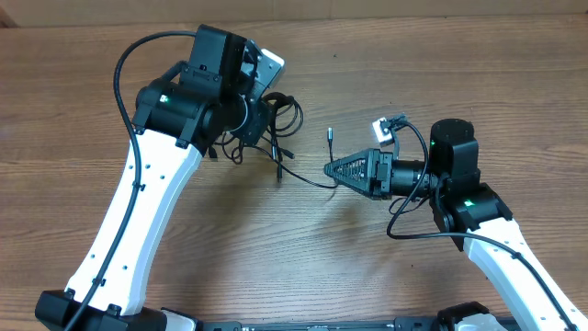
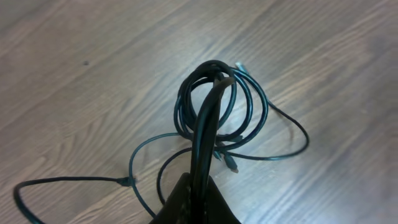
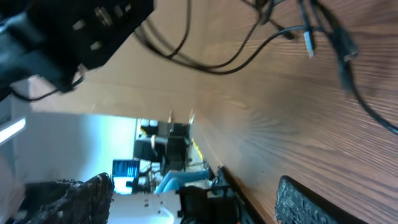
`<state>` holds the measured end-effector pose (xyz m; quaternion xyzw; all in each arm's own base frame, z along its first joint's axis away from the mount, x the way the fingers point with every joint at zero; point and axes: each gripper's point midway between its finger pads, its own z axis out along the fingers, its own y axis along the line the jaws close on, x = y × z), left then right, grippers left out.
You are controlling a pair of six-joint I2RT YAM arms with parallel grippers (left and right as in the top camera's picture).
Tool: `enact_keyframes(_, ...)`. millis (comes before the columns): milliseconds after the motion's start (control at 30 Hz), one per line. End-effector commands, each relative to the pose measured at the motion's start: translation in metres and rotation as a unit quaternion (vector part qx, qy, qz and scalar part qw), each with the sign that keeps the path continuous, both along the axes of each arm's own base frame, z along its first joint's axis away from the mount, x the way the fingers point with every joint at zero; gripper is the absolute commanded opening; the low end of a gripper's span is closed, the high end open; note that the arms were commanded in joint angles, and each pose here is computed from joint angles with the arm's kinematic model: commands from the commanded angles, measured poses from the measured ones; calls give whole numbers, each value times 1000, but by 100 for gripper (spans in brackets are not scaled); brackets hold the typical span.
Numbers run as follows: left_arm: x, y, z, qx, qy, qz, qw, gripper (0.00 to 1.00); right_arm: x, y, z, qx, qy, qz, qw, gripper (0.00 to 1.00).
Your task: Untangle cables
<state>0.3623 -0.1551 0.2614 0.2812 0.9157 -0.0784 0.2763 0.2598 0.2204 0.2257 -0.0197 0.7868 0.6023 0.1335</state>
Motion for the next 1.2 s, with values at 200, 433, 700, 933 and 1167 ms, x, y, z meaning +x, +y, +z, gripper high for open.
enact_keyframes(200, -35, -31, 16, -37, -6, -174, 984, 4, 18, -13, -21, -56, 21, -74, 995, 88)
enact_keyframes(433, -61, -36, 11, -28, 1, -278, 960, 4, 23, -19, -31, -76, 39, -101, 991, 93)
enact_keyframes(700, -91, -50, 16, -64, -8, -394, 917, 4, 24, -20, -32, -74, 54, -111, 990, 100)
enact_keyframes(933, -100, -65, 30, -103, -51, -459, 881, 4, 13, -11, -19, -27, 103, -84, 991, 100)
enact_keyframes(1167, -96, -71, 36, -113, -70, -463, 876, 4, 7, -4, -4, 0, 83, -47, 995, 60)
